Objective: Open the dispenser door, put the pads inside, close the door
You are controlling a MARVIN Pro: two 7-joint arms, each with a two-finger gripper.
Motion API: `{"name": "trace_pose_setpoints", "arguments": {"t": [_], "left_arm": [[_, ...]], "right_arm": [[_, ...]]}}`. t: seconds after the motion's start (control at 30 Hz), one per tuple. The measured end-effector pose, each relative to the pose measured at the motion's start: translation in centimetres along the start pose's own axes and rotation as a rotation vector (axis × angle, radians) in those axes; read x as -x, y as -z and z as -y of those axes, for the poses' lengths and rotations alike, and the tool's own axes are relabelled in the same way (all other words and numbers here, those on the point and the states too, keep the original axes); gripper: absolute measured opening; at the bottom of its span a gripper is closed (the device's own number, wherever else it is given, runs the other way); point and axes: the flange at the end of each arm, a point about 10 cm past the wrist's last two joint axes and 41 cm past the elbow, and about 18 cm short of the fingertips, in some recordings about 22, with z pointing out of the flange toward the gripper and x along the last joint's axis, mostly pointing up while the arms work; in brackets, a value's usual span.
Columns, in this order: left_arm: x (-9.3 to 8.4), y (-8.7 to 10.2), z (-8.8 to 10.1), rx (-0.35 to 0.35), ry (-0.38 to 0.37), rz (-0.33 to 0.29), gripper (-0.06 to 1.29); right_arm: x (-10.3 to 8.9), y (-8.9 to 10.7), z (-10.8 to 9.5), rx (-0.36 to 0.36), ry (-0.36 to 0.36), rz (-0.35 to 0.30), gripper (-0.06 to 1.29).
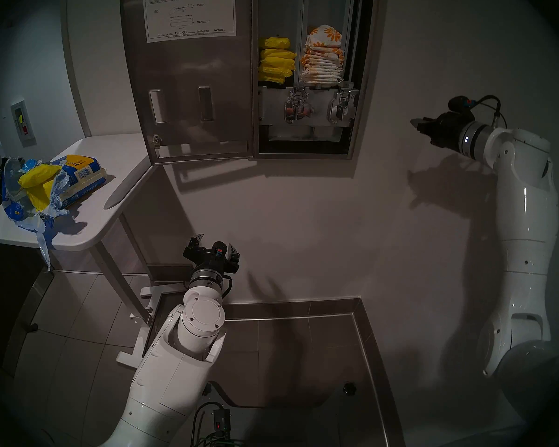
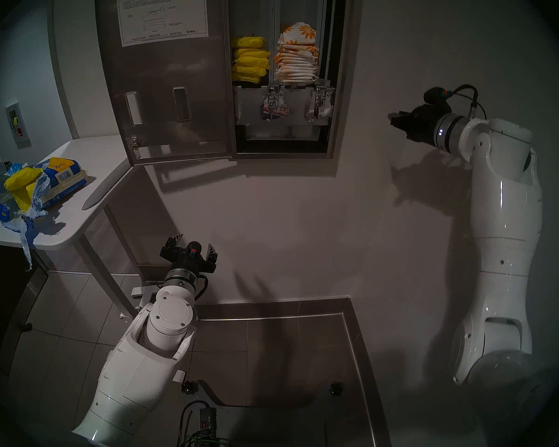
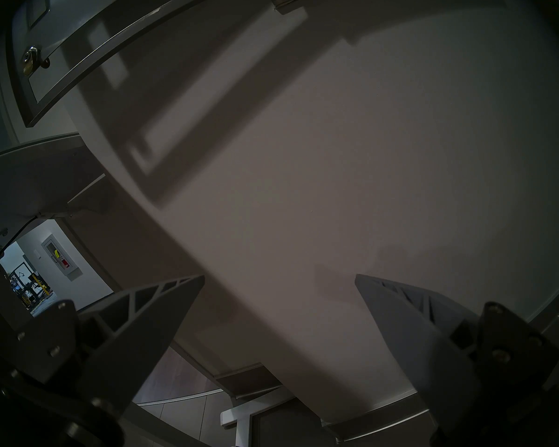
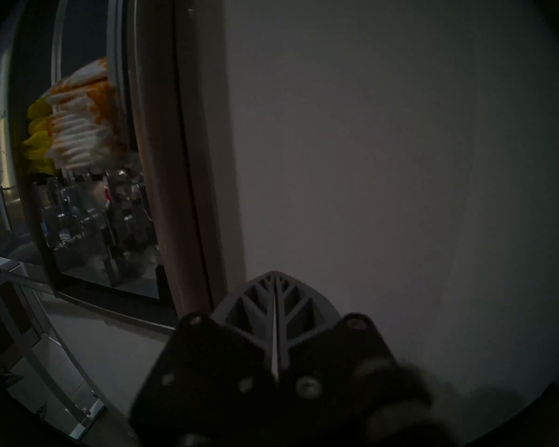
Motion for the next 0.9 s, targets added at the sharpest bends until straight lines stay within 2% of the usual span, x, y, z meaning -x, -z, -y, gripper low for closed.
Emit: {"name": "trace_pose_setpoints", "arguments": {"t": [0.17,0.27,0.33,0.6,0.9], "left_arm": [[0.0,0.0,0.0,0.000,0.000,0.000,1.28],[0.0,0.0,0.0,0.000,0.000,0.000,1.28],[0.0,0.0,0.0,0.000,0.000,0.000,1.28],[0.0,0.0,0.0,0.000,0.000,0.000,1.28],[0.0,0.0,0.0,0.000,0.000,0.000,1.28]], "right_arm": [[3.1,0.5,0.1,0.003,-0.046,0.029,-0.04],[3.9,0.6,0.2,0.000,-0.057,0.038,-0.04],[5.3,0.9,0.5,-0.016,-0.077,0.055,-0.04],[8.3,1.5,1.2,-0.063,-0.126,0.089,-0.04],[10.4,1.8,1.8,-0.087,-0.164,0.124,-0.04]]}}
